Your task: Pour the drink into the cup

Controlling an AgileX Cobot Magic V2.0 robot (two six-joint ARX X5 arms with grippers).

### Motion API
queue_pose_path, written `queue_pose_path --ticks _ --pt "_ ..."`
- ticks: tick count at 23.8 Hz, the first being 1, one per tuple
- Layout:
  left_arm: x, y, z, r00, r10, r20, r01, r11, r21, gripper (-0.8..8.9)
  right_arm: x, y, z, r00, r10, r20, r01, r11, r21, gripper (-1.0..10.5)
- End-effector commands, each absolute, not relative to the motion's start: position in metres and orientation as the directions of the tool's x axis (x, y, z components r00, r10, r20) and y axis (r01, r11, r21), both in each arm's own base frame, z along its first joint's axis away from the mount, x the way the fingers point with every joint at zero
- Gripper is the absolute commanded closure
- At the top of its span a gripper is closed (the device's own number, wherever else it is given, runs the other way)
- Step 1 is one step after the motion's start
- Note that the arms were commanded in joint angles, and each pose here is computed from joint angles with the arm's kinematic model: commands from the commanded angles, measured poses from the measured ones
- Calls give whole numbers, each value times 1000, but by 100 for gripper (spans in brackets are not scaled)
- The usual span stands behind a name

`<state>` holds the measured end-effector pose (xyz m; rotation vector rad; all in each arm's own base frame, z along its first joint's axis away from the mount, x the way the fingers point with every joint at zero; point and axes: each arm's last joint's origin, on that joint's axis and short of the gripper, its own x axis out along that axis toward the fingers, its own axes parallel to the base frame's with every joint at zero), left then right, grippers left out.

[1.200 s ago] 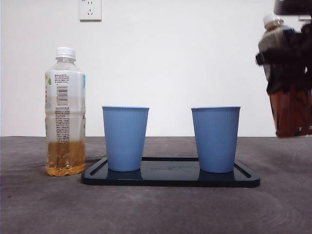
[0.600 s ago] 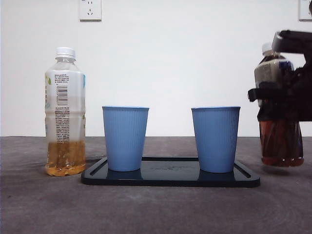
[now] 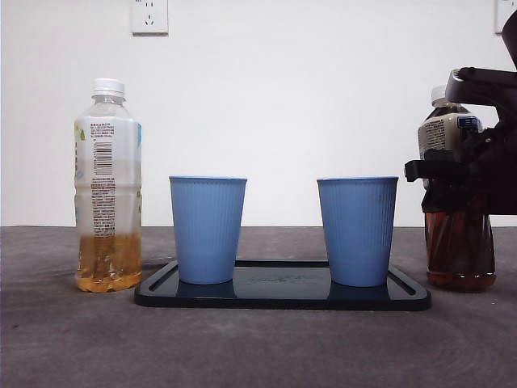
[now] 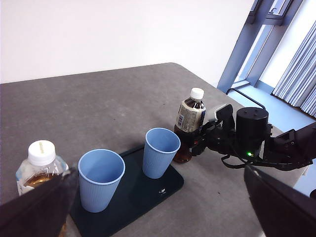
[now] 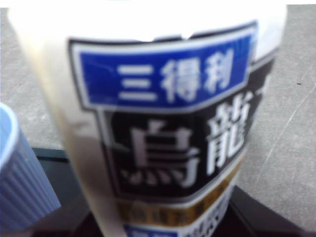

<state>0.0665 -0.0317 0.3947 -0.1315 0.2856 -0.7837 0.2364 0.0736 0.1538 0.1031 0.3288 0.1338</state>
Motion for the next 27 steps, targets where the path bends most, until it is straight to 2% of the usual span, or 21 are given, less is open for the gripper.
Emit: queue_pose_path --ticks 1,8,11,17,22,27 --pt "66 -32 400 674 -715 -186 684 699 -207 223 240 75 163 956 154 -250 -120 982 149 747" --pt "66 -32 400 674 -715 -186 684 699 -207 223 230 71 178 962 121 -244 -91 987 129 516" --pt "66 -32 400 674 -715 -185 685 699 -207 223 222 68 187 959 121 -257 -92 988 120 458" --pt "66 -32 400 674 -715 -186 684 699 -210 223 191 59 220 956 144 -257 -112 985 134 455" --pt "70 -31 399 721 -663 -203 636 749 -187 223 155 53 264 903 238 -357 -190 968 162 455" --pt "82 -32 391 749 -613 -251 593 789 -158 223 123 48 303 863 315 -394 -263 947 183 455"
